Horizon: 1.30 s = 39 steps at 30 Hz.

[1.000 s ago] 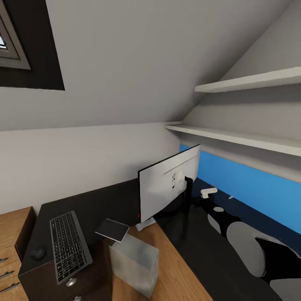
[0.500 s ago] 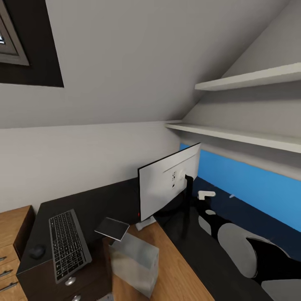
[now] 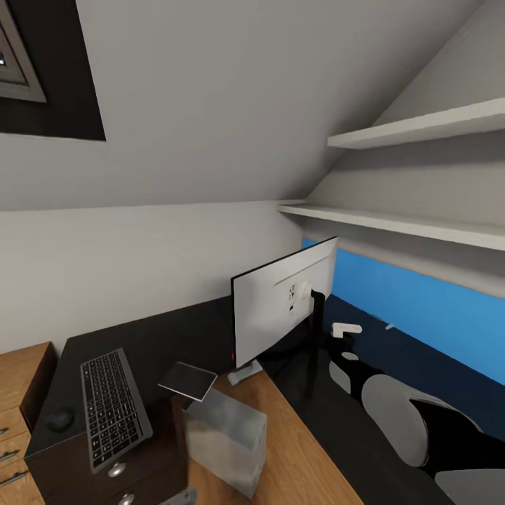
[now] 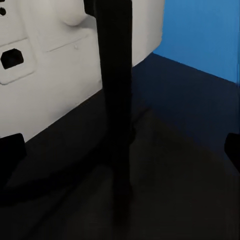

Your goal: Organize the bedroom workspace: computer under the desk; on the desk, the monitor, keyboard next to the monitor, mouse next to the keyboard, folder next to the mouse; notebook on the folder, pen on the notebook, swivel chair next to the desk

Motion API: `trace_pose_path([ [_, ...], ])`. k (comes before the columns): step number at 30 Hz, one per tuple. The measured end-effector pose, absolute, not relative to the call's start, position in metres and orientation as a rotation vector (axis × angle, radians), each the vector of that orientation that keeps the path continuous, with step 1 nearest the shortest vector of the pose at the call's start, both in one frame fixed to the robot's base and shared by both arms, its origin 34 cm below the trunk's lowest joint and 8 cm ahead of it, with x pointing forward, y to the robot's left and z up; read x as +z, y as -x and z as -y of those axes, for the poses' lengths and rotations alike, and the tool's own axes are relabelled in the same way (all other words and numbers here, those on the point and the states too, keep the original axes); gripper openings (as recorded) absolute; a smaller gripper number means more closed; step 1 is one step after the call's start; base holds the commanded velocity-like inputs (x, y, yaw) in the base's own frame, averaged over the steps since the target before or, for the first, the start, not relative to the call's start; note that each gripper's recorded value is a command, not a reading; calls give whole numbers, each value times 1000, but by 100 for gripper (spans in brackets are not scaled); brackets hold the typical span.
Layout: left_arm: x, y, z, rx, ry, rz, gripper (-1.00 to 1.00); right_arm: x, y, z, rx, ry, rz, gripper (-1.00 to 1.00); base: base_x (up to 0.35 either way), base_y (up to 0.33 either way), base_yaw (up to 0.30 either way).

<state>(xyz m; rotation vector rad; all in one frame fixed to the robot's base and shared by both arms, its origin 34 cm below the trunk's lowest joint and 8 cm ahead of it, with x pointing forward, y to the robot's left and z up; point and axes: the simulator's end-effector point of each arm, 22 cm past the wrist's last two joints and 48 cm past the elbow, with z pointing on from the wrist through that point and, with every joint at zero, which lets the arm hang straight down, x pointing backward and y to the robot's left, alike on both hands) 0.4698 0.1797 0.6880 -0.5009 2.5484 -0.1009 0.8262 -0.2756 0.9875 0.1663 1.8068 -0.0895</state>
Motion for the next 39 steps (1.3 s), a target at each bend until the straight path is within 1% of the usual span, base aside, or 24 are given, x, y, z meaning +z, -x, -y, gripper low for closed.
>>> trace_pose_path([
  [5,678,-468,-180,-98,490,-2560,100,962,-818,293,-176,-225,-1898,100,0,0,0],
  [11,669,-465,-173,-102,453,-2570,100,943,-812,299,-221,-246,-1954,100,0,0,0],
  [23,655,-464,-171,-89,414,-2569,100,935,-815,286,-203,-247,-1916,100,0,0,0],
  [31,691,-487,-171,-151,393,-2475,100,944,-818,283,-193,-247,-1866,100,0,0,0],
  [39,713,-474,-167,-212,377,-2434,100,945,-819,283,-193,-246,-1863,100,0,0,0],
])
